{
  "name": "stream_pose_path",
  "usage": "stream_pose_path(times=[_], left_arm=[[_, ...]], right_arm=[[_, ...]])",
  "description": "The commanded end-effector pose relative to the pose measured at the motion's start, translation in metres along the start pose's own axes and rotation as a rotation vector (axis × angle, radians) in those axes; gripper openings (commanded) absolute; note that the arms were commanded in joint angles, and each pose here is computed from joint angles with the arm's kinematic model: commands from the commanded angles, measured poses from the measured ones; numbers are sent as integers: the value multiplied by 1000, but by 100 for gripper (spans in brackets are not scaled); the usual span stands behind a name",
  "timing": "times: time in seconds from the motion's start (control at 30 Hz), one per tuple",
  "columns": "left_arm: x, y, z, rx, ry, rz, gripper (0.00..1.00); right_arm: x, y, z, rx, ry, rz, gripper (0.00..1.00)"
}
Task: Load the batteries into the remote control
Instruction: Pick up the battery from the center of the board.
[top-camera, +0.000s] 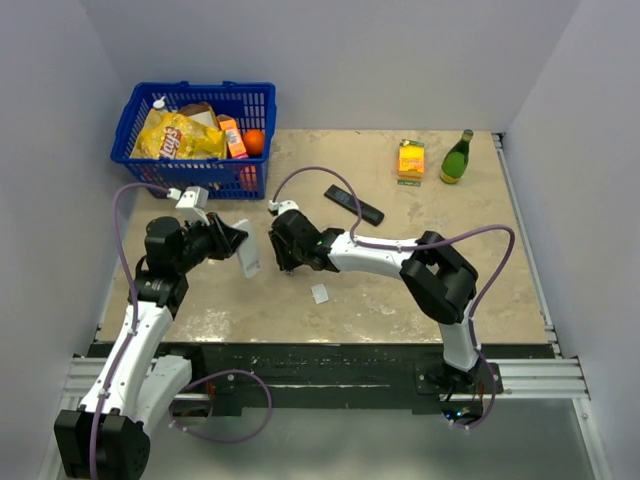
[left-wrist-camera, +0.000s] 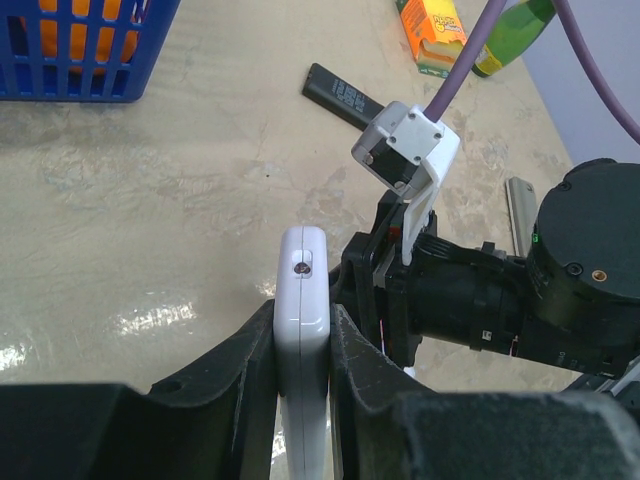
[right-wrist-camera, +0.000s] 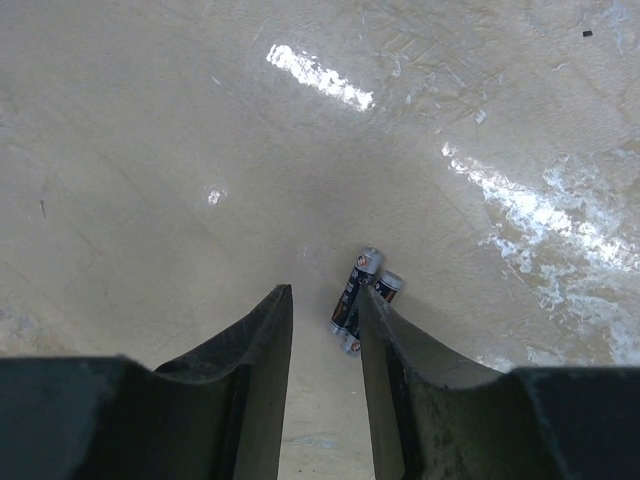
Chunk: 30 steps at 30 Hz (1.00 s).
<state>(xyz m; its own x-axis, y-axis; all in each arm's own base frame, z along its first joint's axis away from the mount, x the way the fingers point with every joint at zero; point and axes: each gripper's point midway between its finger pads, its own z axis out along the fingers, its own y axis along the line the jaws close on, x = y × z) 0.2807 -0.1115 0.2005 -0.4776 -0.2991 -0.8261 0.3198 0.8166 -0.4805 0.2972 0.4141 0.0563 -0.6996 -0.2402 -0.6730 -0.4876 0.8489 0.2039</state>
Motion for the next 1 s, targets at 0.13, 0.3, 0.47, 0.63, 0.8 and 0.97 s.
stream_pose_path(times=[0.13,0.3,0.47,0.63,0.8,0.97], left_arm=[[-22,-11,-3,27,-55,42,0],[-22,-11,-3,30,-57,43,0],[-23,-12,-4,34,-58,45,0],[-22,-12,-4,34,-55,44,0],[-22,-13,-4,36,-57,46,0],[-22,-13,-4,37,-58,46,0]], right_arm=[[-19,11,2,-5,-32,1,32],[-12,5,8,34,1,0,30],[-4,0,11,58,24,5,29],[2,-2,13,70,38,7,29],[4,-2,15,72,45,-1,29],[8,0,18,70,60,-23,27]])
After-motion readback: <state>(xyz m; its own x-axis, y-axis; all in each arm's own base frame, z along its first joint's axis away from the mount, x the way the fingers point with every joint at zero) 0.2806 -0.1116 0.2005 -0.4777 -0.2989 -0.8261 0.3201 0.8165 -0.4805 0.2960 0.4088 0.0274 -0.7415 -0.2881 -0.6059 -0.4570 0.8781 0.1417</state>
